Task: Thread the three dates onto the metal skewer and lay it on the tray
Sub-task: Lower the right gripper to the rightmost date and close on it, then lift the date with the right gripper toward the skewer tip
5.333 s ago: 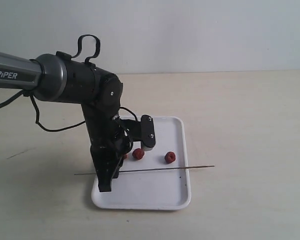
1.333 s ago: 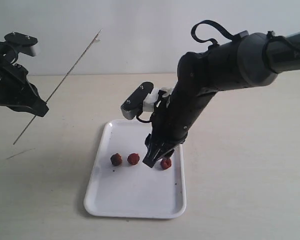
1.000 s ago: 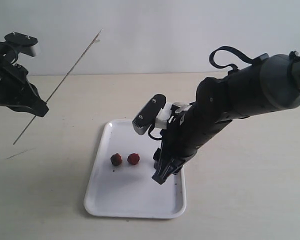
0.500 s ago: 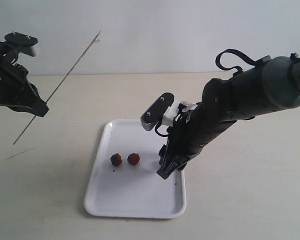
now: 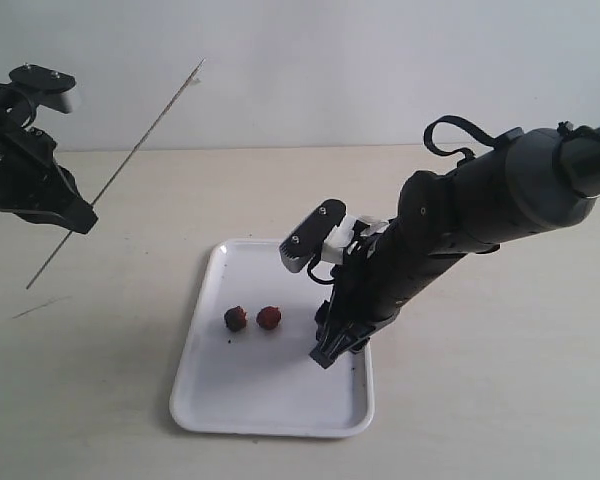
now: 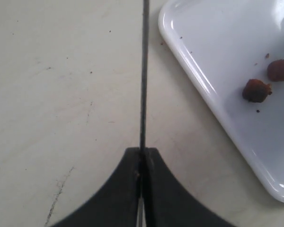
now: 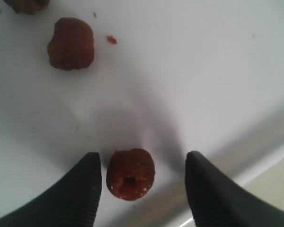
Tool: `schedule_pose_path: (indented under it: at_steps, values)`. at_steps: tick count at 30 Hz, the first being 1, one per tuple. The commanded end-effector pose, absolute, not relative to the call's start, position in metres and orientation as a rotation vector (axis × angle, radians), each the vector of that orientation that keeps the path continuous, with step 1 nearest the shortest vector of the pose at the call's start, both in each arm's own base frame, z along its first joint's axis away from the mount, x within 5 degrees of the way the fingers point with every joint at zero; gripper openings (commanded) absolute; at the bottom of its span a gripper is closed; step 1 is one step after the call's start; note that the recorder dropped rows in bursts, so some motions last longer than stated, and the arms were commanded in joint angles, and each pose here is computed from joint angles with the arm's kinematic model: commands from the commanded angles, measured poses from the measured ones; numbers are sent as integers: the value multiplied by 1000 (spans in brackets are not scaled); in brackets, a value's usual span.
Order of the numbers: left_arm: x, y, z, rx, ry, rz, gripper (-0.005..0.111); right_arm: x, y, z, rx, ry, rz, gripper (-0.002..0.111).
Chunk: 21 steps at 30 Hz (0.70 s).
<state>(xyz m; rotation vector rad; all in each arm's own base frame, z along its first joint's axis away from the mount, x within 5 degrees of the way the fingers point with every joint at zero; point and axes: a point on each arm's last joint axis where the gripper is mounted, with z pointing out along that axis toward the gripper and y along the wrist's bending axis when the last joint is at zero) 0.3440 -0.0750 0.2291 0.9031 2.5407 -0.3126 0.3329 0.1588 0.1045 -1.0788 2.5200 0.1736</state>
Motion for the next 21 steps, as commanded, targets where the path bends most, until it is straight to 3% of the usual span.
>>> schedule_pose_path:
  at_steps: [1,9,21]
  values:
    - [343,-76,231,896,2535,-324,0,332,157,93,-1098,2545,170,53]
    - [343,-76,231,895,2532,-329,0,332,157,94,-1092,2549,175,50]
    - [343,-76,231,894,2529,-335,0,330,157,93,-1078,2572,187,30]
